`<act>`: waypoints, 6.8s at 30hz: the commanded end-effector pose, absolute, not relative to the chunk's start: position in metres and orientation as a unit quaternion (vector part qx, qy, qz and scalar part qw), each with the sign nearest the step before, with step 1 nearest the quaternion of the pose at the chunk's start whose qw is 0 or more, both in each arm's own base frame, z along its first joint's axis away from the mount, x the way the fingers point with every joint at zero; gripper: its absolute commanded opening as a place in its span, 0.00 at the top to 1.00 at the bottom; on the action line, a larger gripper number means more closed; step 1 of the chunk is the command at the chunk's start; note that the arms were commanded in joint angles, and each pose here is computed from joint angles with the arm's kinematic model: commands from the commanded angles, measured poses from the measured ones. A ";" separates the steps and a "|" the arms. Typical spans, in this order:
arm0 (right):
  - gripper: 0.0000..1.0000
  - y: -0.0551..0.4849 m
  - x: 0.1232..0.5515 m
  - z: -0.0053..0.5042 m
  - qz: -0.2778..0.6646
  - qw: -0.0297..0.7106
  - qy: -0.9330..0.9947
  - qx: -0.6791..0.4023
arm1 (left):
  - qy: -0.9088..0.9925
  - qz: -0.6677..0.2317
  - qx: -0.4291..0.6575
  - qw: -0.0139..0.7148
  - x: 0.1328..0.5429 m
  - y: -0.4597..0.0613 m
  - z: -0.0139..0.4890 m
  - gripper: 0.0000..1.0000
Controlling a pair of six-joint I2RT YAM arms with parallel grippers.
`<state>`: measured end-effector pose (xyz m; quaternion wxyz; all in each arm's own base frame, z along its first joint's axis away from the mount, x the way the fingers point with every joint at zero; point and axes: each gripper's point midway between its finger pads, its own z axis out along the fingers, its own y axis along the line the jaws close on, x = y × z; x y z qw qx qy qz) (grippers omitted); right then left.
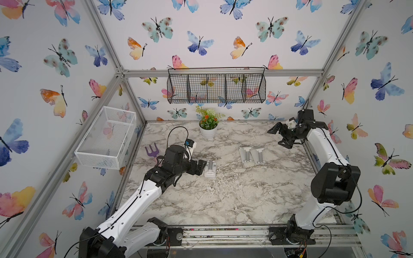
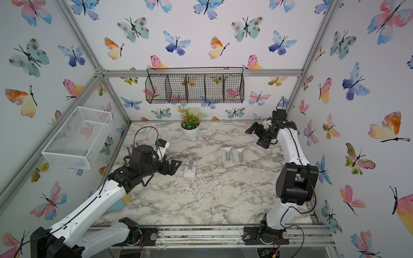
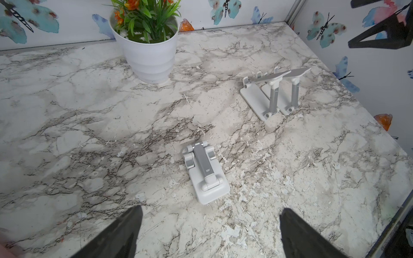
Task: Open the phone stand
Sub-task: Place the phone stand at the center of the board, then pick up the phone stand at the center of the board, then open the phone stand.
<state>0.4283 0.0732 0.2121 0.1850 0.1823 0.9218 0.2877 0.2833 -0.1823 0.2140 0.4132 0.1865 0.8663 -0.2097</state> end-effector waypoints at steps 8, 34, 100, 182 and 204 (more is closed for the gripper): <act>0.02 0.162 0.368 0.224 0.191 0.177 0.958 0.117 | 0.878 -0.210 0.149 0.402 0.275 -0.175 0.209 0.02; 0.02 0.367 0.304 0.092 0.078 0.076 0.994 0.019 | 0.858 -0.146 0.062 0.488 0.225 -0.101 0.282 0.02; 0.73 0.370 0.322 0.132 0.239 0.052 0.970 -0.009 | 0.810 -0.267 0.128 0.506 0.255 -0.168 0.259 0.00; 0.80 0.351 0.299 0.266 0.632 -0.041 0.764 0.119 | 0.674 -0.459 0.240 0.527 0.313 -0.333 0.293 0.50; 0.99 0.353 0.297 0.281 0.621 -0.036 0.775 0.114 | 0.718 -0.370 0.202 0.553 0.331 -0.309 0.271 1.00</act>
